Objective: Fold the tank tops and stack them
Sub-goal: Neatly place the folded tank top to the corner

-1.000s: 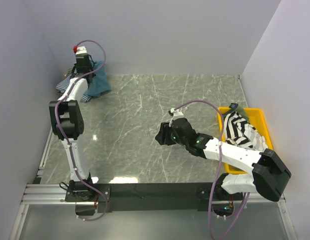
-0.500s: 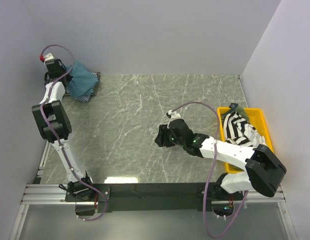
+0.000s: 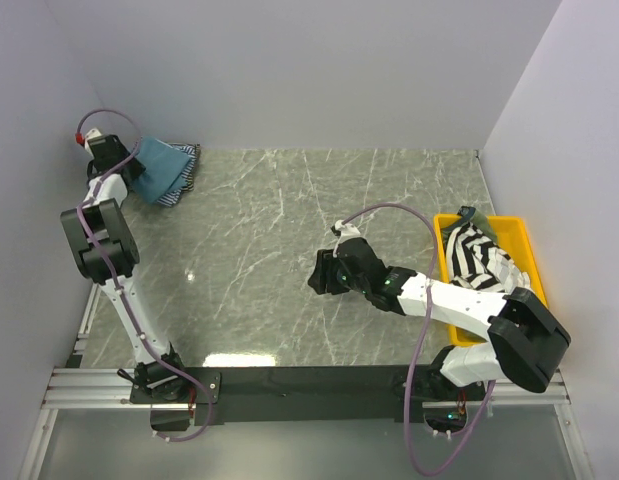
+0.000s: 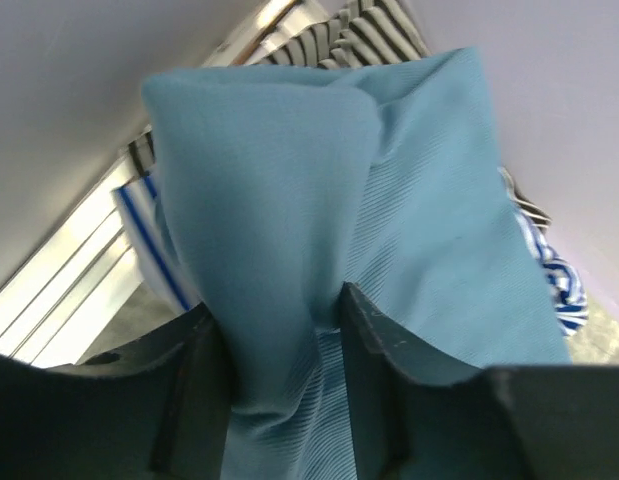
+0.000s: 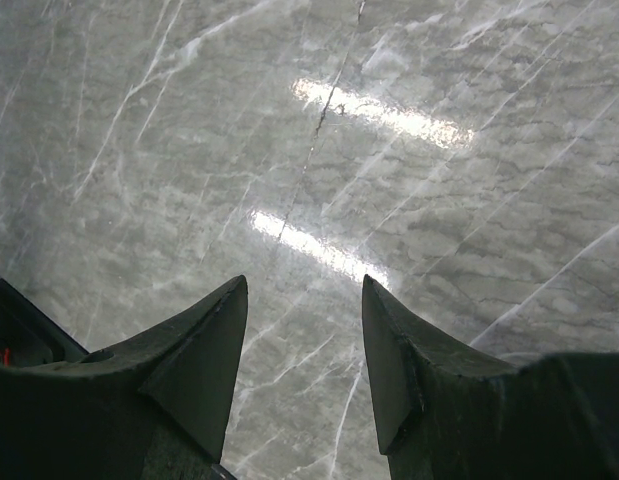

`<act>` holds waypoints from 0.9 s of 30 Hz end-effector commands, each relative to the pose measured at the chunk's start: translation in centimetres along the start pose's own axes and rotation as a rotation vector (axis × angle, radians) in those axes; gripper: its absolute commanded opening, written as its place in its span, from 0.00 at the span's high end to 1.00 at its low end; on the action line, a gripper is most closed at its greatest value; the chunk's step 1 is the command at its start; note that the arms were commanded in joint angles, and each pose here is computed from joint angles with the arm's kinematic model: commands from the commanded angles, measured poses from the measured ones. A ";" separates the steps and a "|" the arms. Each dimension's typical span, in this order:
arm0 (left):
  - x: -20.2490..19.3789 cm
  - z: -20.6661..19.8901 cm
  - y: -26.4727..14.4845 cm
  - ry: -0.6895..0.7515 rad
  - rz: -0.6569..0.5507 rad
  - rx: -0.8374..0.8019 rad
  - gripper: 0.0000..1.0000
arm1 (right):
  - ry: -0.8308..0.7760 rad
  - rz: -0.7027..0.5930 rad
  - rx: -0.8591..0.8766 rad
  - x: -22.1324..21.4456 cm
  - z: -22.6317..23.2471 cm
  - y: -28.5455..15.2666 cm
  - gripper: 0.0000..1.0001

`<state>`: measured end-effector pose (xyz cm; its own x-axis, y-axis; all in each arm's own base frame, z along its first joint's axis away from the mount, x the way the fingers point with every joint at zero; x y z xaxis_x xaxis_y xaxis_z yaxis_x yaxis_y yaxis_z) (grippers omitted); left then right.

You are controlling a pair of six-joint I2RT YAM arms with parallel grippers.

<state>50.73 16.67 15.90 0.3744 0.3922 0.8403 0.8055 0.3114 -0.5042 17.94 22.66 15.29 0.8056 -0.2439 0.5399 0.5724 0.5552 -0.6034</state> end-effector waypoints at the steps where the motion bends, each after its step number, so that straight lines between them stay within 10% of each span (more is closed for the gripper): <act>1: 4.6 -0.6 -3.7 -0.031 -0.159 0.055 0.51 | 0.011 -0.041 0.043 0.8 0.6 -0.1 0.43; 12: 5.7 0.8 -7.7 -0.084 -0.234 0.287 0.41 | 0.022 -0.049 0.072 0.7 0.7 -0.7 0.43; 27: 2.4 -5.9 -12.3 -0.128 -0.204 0.138 0.49 | 0.040 -0.097 0.073 1.1 0.7 -2.0 0.43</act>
<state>45.41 11.42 21.32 0.2366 0.3931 0.8885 0.7273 0.5348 -0.4303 17.28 22.12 16.31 0.7883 -0.2817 0.5470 0.5925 0.5874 -0.5513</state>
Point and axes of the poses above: each gripper's point midway between its finger pads, its own y axis out along the fingers, its own z axis along the line the jaws close on, x = y × z, the point moved 10 cm from there along -y, back along the fingers, and after that the axes turned 14 degrees about y, right-handed, at the moved point
